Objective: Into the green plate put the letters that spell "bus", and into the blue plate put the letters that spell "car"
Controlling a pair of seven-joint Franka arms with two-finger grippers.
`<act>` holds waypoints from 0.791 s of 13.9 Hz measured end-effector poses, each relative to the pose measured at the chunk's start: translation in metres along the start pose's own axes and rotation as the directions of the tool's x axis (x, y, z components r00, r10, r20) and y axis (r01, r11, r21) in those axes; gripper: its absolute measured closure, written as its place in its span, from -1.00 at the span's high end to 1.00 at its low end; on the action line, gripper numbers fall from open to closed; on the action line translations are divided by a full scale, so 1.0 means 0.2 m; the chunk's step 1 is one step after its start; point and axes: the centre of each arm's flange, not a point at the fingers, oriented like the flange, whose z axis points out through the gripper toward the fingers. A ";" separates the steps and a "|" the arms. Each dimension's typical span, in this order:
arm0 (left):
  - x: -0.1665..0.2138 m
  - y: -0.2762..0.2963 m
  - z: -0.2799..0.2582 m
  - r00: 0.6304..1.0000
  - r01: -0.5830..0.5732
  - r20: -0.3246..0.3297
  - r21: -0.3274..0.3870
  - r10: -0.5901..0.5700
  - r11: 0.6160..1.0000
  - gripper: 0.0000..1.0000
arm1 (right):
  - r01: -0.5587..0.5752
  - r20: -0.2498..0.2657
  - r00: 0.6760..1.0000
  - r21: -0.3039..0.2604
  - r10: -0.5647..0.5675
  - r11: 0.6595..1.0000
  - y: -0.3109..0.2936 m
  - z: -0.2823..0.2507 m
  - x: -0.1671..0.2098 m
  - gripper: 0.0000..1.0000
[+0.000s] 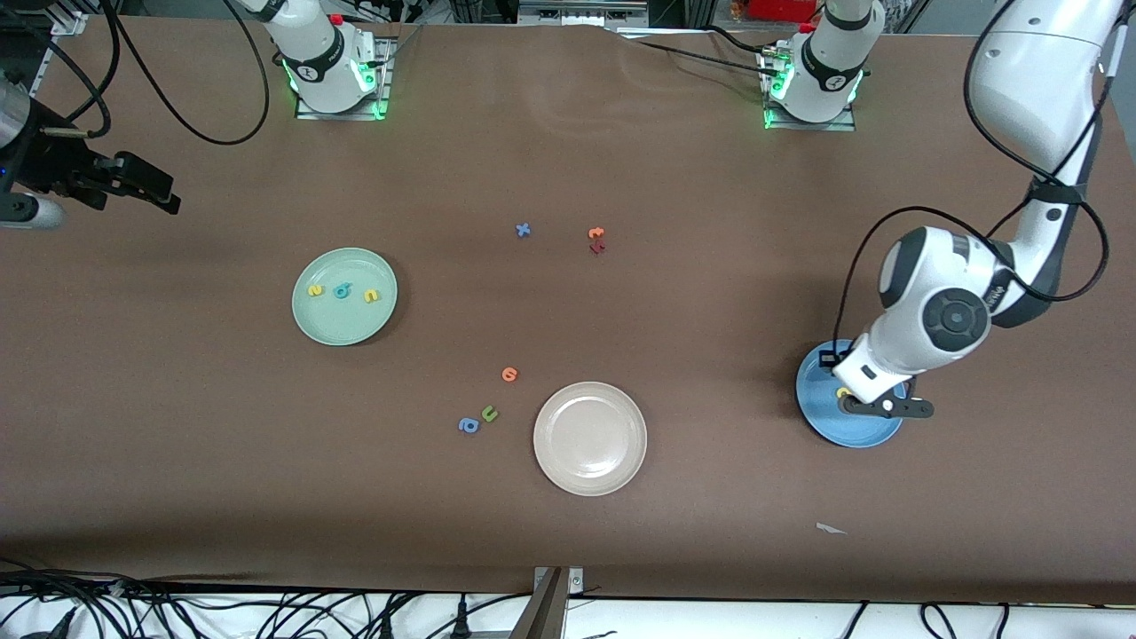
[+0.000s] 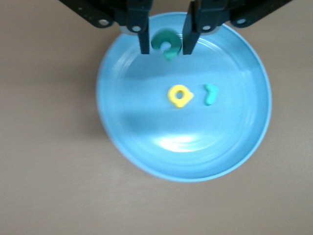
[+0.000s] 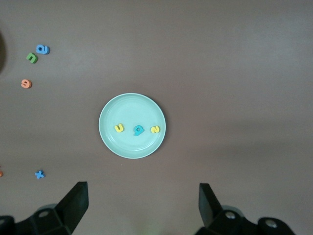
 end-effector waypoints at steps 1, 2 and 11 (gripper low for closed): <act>0.02 -0.04 0.00 1.000 0.005 -0.006 -0.004 -0.005 1.000 0.00 | -0.009 0.001 1.000 0.000 0.009 1.000 0.03 0.00 -0.01 1.00; 0.05 -0.05 -0.04 1.000 0.010 -0.025 -0.007 -0.010 1.000 0.17 | -0.011 0.003 1.000 0.000 0.011 1.000 0.04 0.01 -0.01 1.00; 0.03 -0.15 -0.64 0.994 0.045 0.102 -0.003 -0.044 0.999 1.00 | 0.037 0.011 0.999 -0.046 -0.037 0.998 0.04 0.02 0.01 1.00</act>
